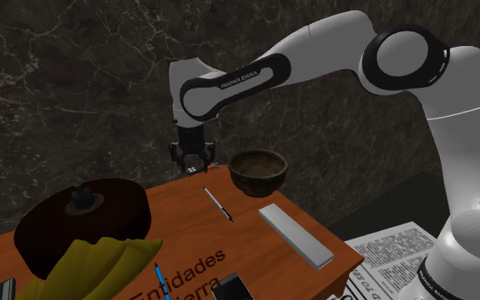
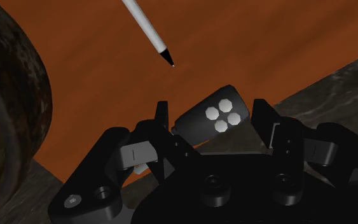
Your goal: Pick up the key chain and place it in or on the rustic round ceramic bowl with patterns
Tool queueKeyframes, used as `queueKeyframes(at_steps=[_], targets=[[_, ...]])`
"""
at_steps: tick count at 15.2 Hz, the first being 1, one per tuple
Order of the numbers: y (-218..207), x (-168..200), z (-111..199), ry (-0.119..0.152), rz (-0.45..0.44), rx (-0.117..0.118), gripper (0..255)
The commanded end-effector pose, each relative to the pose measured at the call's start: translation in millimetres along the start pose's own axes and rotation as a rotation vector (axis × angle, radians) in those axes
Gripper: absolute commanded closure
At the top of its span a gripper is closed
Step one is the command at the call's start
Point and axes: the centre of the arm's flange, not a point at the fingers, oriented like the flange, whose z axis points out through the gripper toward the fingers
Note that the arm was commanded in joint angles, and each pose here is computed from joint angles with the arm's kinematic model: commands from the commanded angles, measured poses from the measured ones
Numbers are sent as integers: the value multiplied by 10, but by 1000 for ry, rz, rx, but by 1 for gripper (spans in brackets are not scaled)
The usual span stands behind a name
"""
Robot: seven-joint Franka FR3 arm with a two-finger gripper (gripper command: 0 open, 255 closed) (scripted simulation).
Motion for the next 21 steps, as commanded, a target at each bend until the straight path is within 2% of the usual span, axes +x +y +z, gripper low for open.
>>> queueKeyframes(at_steps=[1, 21], targets=[[-5, 0, -98, 0, 0, 0, 255], [-15, 21, -1154, 0, 0, 0, 255]])
